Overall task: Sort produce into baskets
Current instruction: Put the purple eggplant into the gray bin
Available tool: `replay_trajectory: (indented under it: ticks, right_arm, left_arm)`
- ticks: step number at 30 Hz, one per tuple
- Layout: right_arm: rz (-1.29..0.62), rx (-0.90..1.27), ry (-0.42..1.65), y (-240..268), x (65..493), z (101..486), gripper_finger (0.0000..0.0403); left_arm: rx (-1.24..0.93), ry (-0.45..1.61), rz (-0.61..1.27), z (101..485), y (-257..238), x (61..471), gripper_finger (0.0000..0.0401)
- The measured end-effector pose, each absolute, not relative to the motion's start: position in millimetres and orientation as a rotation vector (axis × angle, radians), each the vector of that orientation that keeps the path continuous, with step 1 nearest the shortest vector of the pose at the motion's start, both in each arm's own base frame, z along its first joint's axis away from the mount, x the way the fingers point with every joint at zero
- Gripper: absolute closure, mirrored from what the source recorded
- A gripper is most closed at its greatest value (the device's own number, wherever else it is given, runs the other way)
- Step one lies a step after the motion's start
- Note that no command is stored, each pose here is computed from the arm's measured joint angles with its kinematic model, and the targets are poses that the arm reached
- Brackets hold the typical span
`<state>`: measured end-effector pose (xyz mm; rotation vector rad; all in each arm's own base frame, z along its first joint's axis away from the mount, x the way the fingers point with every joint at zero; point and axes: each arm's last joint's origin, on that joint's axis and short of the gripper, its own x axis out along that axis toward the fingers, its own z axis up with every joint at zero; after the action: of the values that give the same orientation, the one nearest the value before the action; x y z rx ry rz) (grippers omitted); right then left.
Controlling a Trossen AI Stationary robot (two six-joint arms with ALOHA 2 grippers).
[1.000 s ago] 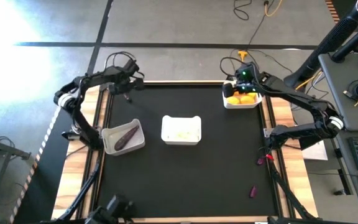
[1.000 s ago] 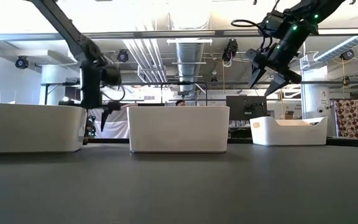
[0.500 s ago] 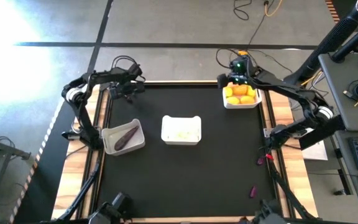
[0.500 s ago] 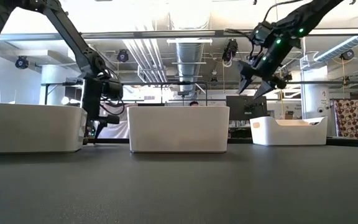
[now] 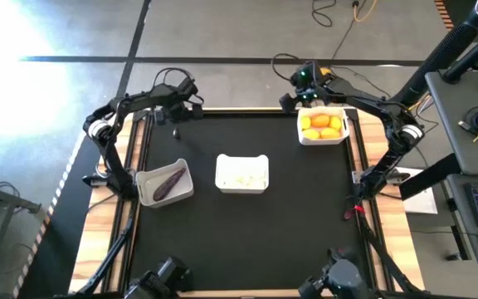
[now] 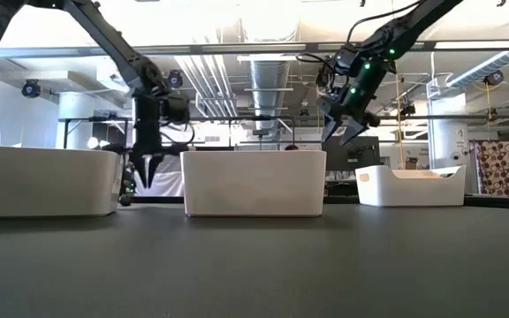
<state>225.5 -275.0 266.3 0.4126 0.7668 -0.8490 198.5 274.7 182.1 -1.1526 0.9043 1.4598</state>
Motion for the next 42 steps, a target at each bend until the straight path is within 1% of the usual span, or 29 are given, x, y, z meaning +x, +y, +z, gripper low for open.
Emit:
replay_trajectory:
  ticks: [5,10,15,20,23,25,29,33,36,39,42]
  right_arm:
    - [-0.830,0.397,0.812,-280.5,229.8,274.0,0.0078]
    - [-0.825,0.429,0.861,-276.3,227.2,269.0,0.0078]
    - [-0.818,0.514,0.942,-265.1,223.2,256.5,0.0078]
    - [-0.805,0.548,0.994,-256.1,224.1,243.9,0.0078]
    - [-0.795,0.543,1.002,-254.3,225.3,242.9,0.0078]
    - [-0.792,0.541,1.005,-254.0,225.3,243.0,0.0078]
    - [-0.796,0.545,1.003,-254.3,225.3,243.6,0.0078]
    - [-0.797,0.551,1.004,-254.0,225.2,243.5,0.0078]
    - [-0.795,0.552,1.005,-253.3,225.7,243.4,0.0078]
    - [-0.788,0.566,1.002,-251.7,227.0,243.4,0.0078]
    - [-0.739,0.600,0.988,-248.8,227.9,245.0,0.0078]
  left_arm:
    - [-1.032,1.049,1.391,200.7,271.9,202.1,0.0376]
    - [-1.006,1.146,1.403,193.1,264.2,195.5,0.0354]
    - [-1.026,1.155,1.425,175.6,255.5,193.4,0.0303]
    - [-1.059,1.122,1.555,163.3,249.1,187.5,0.0250]
    - [-1.065,1.061,1.562,155.6,249.6,187.8,0.0232]
    - [-1.064,1.039,1.530,150.4,250.2,189.2,0.0229]
    - [-1.086,1.051,1.513,142.7,249.4,189.5,0.0236]
    - [-1.076,1.067,1.503,140.2,249.8,190.1,0.0254]
    - [-1.048,1.087,1.477,140.1,250.1,190.6,0.0285]
    - [-1.021,1.113,1.457,139.6,249.7,190.5,0.0329]
    - [-0.970,1.162,1.422,140.7,246.4,191.7,0.0374]
